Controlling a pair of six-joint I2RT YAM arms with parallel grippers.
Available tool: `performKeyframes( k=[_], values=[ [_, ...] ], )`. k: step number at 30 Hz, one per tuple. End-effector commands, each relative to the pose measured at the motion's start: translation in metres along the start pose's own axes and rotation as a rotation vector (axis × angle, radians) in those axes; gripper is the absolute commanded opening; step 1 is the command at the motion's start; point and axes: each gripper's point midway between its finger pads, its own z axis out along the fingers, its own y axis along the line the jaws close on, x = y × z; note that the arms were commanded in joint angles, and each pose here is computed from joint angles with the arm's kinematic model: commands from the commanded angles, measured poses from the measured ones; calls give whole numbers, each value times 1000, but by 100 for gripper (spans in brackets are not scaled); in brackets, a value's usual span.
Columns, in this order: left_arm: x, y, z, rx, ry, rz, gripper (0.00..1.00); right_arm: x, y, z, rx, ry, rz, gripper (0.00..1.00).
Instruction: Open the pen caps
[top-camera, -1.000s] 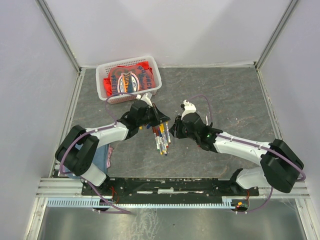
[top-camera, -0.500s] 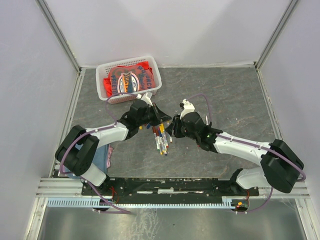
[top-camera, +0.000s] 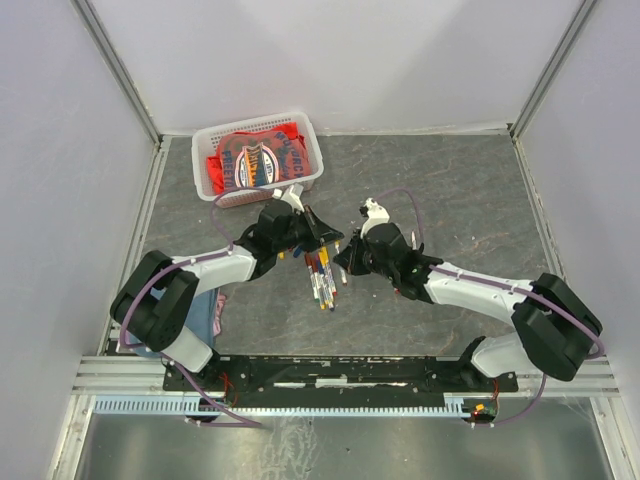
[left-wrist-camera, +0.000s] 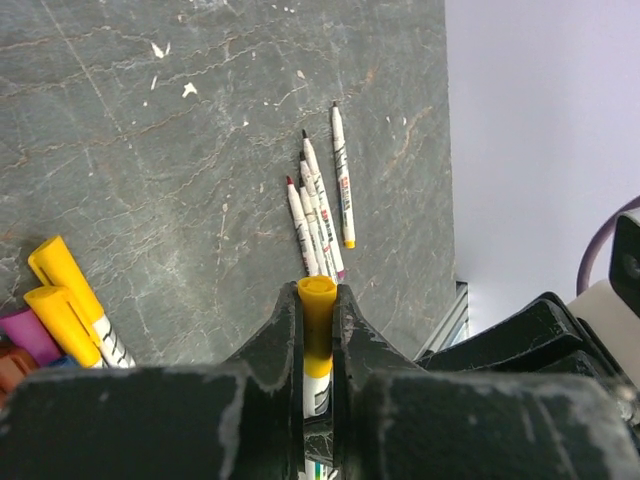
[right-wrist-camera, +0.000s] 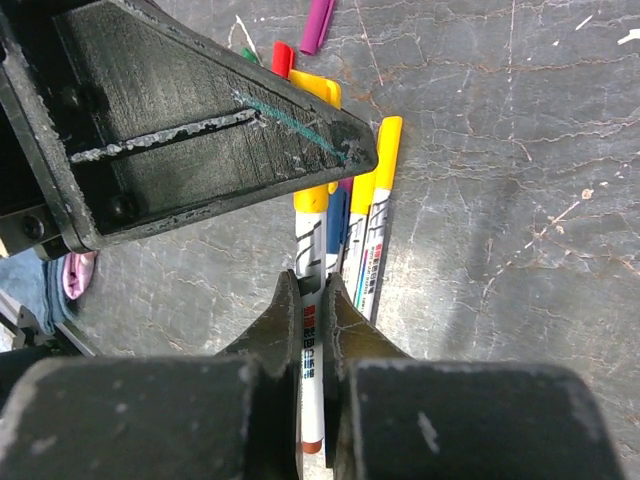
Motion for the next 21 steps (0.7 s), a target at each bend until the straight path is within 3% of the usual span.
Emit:
performKeyframes(
  k=[1, 10, 21],
  values=[
    [-17, 5, 4, -52, -67, -52, 3, 6, -23, 2, 96, 27, -75, 1],
    [-31, 60, 13, -323, -140, -32, 3, 19, -52, -7, 239, 64, -178, 1],
    [-58, 53, -6, -451, -176, 87, 3, 21, -36, -28, 276, 74, -255, 1]
  ],
)
